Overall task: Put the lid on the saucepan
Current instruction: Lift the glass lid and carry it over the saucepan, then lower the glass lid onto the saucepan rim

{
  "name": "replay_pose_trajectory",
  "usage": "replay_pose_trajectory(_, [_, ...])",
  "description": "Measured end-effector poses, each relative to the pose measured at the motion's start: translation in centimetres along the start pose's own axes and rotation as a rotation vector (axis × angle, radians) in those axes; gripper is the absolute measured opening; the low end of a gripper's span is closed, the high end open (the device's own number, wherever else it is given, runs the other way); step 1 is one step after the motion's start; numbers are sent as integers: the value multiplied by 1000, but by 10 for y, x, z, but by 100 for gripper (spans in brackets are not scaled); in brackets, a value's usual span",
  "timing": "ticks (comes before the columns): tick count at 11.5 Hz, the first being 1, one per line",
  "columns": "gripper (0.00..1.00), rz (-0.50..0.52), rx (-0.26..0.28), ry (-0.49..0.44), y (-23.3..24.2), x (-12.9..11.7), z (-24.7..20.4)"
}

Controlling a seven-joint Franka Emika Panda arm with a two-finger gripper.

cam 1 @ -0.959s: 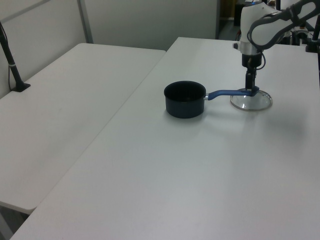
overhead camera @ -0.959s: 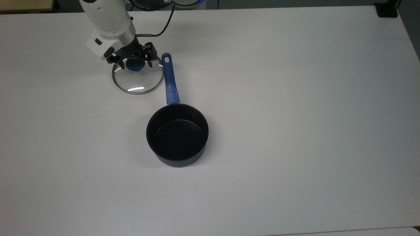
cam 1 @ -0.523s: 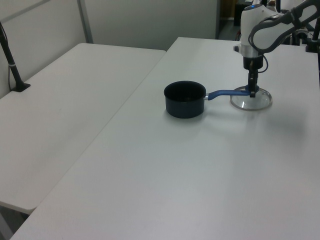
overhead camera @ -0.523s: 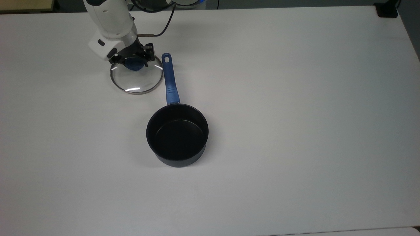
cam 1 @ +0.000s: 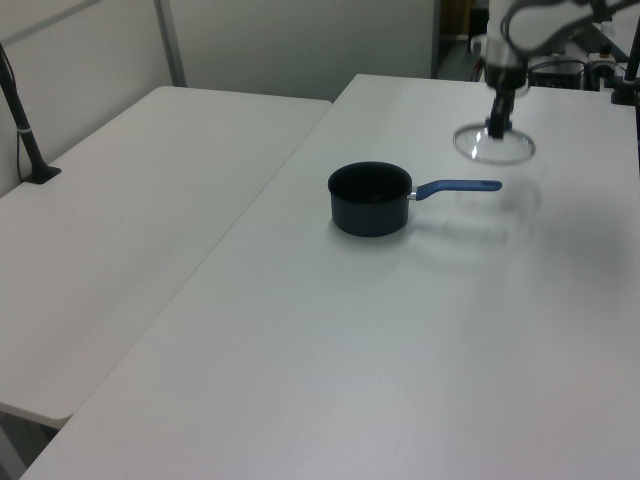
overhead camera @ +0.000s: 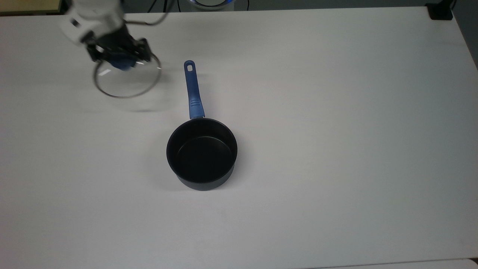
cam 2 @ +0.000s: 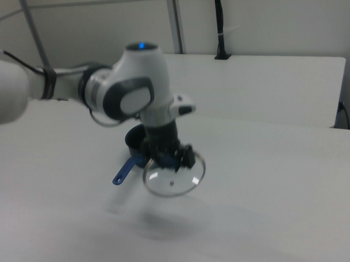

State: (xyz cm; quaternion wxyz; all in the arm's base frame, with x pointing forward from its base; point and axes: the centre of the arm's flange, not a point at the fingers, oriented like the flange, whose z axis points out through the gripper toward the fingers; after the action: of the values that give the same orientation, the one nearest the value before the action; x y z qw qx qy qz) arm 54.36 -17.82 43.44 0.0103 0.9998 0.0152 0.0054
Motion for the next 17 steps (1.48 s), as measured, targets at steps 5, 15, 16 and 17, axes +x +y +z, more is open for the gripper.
replay_pose_trajectory(5, [44, 233, 41, 166, -32, 69, -86])
replay_pose_trajectory(15, [44, 462, 79, 128, -174, 178, 8])
replay_pose_trajectory(16, [44, 467, 83, 125, -181, 179, 10])
replay_pose_trajectory(17, [44, 469, 88, 123, -187, 179, 10])
